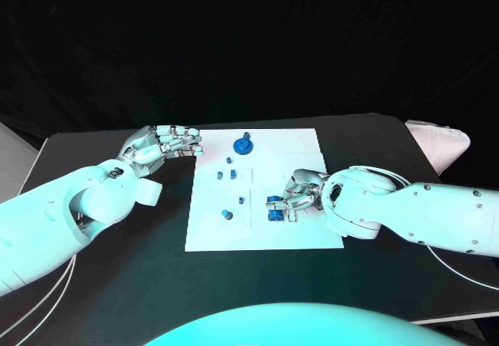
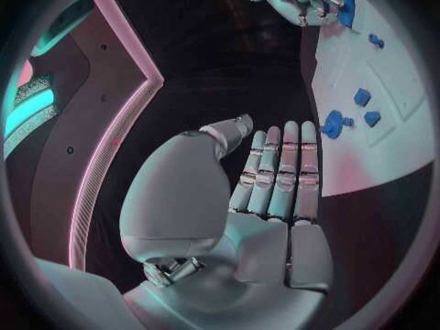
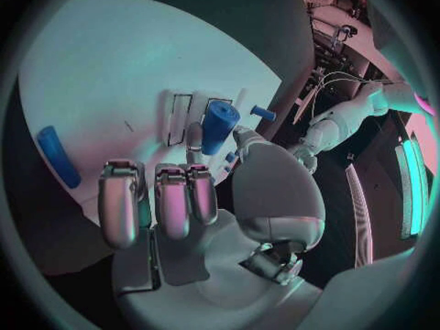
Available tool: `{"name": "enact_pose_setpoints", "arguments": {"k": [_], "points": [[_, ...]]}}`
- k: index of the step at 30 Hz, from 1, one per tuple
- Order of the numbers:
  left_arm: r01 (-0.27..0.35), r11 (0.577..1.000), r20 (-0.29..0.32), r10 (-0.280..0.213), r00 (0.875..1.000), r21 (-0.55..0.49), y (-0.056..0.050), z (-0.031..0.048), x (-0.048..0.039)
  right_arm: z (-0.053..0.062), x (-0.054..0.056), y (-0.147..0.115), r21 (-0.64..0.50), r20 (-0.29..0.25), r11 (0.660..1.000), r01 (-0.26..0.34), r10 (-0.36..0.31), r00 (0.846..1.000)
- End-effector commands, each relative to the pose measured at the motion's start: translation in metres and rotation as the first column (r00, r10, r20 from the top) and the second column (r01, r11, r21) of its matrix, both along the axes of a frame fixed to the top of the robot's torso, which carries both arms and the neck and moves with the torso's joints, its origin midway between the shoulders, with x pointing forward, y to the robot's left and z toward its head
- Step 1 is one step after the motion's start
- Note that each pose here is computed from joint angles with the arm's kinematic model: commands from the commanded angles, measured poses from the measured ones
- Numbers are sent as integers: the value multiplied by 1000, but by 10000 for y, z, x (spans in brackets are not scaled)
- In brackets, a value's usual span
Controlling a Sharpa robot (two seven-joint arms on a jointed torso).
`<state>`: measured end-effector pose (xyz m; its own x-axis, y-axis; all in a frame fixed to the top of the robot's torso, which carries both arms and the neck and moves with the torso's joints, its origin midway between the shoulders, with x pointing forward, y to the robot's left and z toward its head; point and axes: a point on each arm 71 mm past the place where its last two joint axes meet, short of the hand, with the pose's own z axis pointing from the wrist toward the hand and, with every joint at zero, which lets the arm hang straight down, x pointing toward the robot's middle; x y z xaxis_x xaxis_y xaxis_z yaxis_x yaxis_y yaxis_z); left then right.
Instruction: Assemble the parts on the task board
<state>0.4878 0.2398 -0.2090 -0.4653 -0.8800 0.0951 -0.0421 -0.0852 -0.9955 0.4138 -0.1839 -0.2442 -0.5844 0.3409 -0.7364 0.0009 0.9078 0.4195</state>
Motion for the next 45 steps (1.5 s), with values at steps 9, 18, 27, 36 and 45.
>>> {"name": "enact_pose_setpoints", "arguments": {"k": [9, 18, 27, 36, 45], "points": [[16, 1000, 3, -16, 1000, -10, -19, 1, -5, 7, -55, -37, 4, 17, 1000, 0, 0, 1000], [16, 1000, 2, -16, 1000, -10, -15, -1, -5, 32, -124, -120, 8, 10, 1000, -11, 11, 1000], [16, 1000, 1, -16, 1000, -10, -15, -5, -4, 40, -168, -156, 10, 2, 1000, -23, 23, 1000], [16, 1000, 1, -16, 1000, -9, -13, -7, -5, 25, -170, -165, 7, 3, 1000, -16, 16, 1000], [16, 1000, 0, -16, 1000, -9, -12, -7, -7, -3, -125, -116, -2, 29, 1000, -6, 6, 1000]]}}
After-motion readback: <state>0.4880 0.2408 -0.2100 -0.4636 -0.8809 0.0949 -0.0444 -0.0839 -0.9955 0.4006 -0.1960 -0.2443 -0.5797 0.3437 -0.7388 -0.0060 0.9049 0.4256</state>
